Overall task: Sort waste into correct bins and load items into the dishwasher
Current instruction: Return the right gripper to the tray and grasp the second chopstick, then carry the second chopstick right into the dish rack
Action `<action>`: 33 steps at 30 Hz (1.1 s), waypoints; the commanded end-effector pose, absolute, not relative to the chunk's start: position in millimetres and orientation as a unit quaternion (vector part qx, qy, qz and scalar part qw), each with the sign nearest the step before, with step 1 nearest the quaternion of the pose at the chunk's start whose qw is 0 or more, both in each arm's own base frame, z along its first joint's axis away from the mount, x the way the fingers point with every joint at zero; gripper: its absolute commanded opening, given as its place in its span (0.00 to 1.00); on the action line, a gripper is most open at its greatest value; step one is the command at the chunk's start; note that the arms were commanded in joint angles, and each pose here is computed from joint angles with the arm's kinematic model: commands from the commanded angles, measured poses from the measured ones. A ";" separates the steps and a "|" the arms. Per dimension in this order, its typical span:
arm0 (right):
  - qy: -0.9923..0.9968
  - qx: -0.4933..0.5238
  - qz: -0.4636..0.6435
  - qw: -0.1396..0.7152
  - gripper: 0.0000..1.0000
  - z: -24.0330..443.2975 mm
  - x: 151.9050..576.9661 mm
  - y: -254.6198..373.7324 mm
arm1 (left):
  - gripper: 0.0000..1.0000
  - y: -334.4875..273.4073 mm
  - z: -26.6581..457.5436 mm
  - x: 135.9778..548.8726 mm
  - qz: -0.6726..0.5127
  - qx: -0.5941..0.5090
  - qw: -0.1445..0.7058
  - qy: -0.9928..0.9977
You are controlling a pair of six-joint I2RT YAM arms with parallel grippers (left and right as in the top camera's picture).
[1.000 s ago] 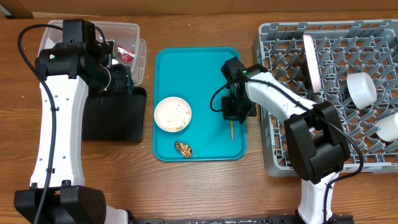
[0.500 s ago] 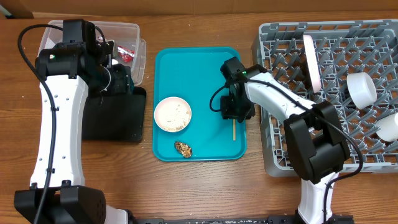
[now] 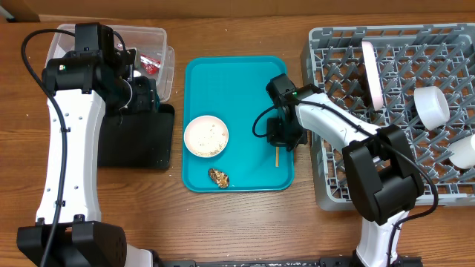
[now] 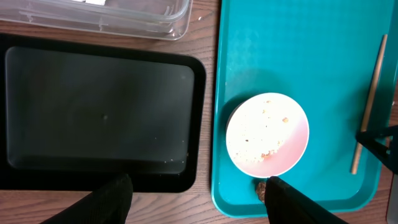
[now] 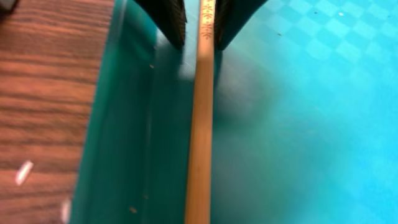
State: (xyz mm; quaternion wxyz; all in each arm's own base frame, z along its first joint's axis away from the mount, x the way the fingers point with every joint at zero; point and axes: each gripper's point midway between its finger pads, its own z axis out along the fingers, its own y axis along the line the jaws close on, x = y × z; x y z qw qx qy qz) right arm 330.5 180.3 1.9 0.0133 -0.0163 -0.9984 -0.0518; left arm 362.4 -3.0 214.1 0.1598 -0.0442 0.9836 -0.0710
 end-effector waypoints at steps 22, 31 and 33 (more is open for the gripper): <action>-0.998 -0.031 -0.007 0.057 0.04 -9.4 305.7 161.0 | 0.71 -4.8 220.7 364.2 -0.073 -0.039 0.170 0.982; -0.997 0.040 -0.049 -0.038 0.04 106.4 325.2 161.5 | 0.71 -4.7 220.8 364.2 -0.073 -0.039 0.170 0.982; -0.996 0.053 -0.050 -0.053 0.04 130.7 326.1 151.7 | 0.71 -4.8 221.0 364.8 -0.073 -0.039 0.171 0.982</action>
